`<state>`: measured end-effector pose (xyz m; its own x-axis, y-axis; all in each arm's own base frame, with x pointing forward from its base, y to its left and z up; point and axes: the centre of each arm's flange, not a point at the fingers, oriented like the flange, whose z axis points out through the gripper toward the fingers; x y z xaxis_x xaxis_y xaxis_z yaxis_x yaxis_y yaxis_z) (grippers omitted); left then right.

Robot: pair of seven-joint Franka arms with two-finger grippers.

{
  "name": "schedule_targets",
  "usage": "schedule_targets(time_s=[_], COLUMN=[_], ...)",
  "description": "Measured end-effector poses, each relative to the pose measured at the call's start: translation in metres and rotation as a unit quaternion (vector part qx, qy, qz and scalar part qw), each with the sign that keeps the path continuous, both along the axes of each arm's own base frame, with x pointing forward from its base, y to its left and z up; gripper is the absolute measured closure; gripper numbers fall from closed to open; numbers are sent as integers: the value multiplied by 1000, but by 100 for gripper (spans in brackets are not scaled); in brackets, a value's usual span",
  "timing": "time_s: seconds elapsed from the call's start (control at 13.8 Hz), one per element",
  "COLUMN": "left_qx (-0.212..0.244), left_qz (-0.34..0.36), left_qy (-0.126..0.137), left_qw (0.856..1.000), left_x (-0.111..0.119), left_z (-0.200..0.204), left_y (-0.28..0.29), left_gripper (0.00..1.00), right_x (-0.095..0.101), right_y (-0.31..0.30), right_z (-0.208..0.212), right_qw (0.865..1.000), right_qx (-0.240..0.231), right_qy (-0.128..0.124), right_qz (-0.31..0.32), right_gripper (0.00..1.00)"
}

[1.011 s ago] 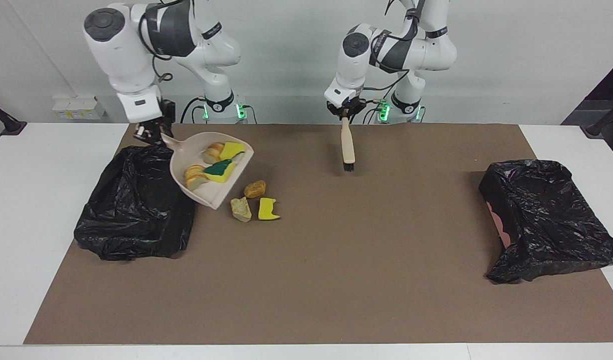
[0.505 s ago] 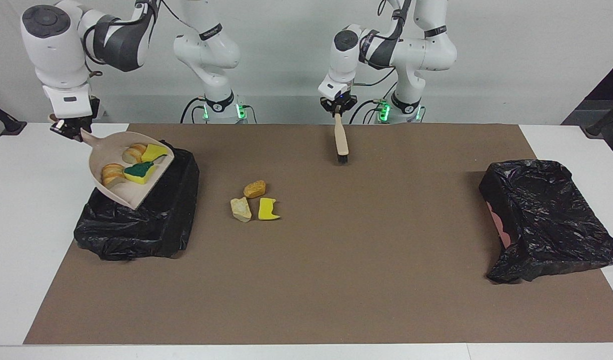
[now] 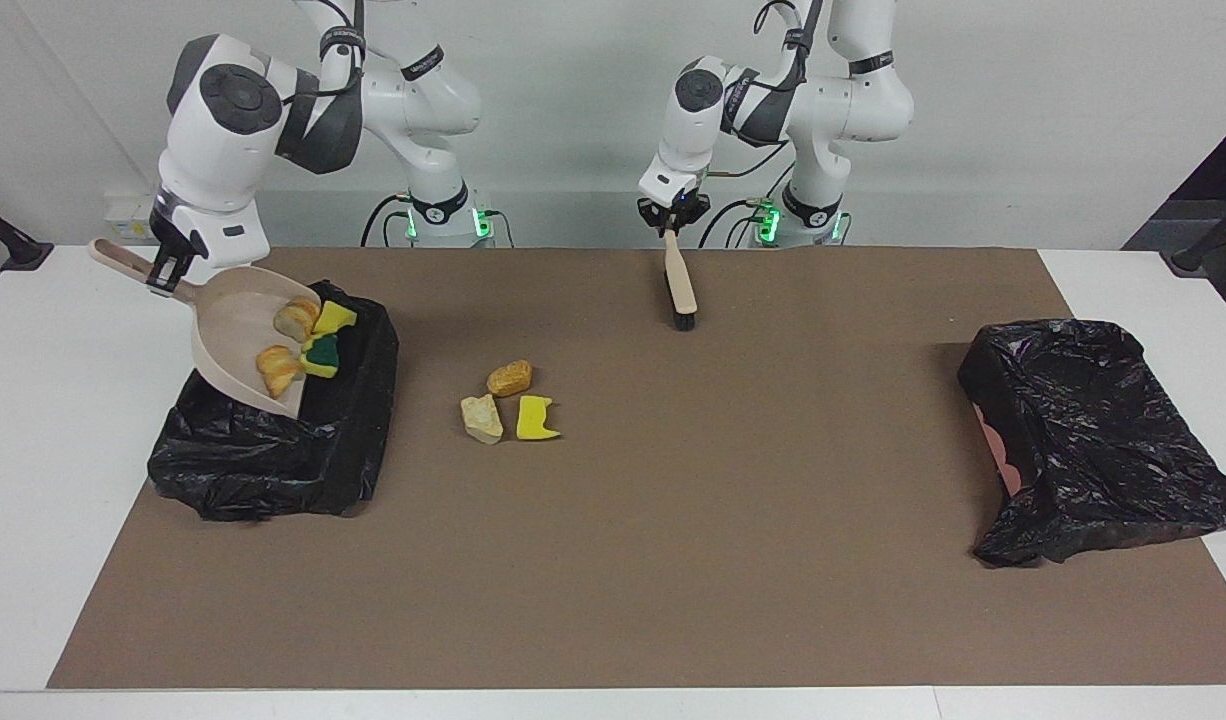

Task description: Sweep and dump trash in bin

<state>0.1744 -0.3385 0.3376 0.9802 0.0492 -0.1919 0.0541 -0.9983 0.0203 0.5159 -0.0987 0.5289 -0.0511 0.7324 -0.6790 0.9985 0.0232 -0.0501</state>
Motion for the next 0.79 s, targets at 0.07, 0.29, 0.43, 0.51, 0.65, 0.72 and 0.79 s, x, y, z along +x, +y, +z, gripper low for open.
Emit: schedule_targets(time_s=[0.07, 0.29, 0.43, 0.51, 0.65, 0.72, 0.79], left_qx=[0, 0, -14, -28, -50, -51, -45], left_qz=[0, -3, -23, -28, -37, -42, -48], left_qy=[2, 11, 9, 3, -18, -37, -57], left_qw=[1000, 1000, 1000, 999, 998, 997, 996], left_x=[0, 1, 10, 21, 51, 70, 94], left_z=[-1, -5, 0, 9, 34, 51, 72], left_y=[0, 0, -1, -2, 4, 13, 28], left_gripper=[70, 34, 11, 1, 0, 0, 0], right_x=[1, 3, 1, -2, -13, -20, -27], right_y=[2, 20, 23, 21, 13, 12, 15], right_z=[-1, 3, 9, 21, 56, 72, 86], right_qw=[1000, 997, 997, 997, 997, 997, 998], right_qx=[-16, -55, -64, -67, -73, -66, -48], right_qy=[8, 28, 30, 27, 19, 16, 13], right_qz=[14, 47, 44, 34, -3, -25, -47], right_gripper=[68, 68, 68, 68, 68, 68, 68])
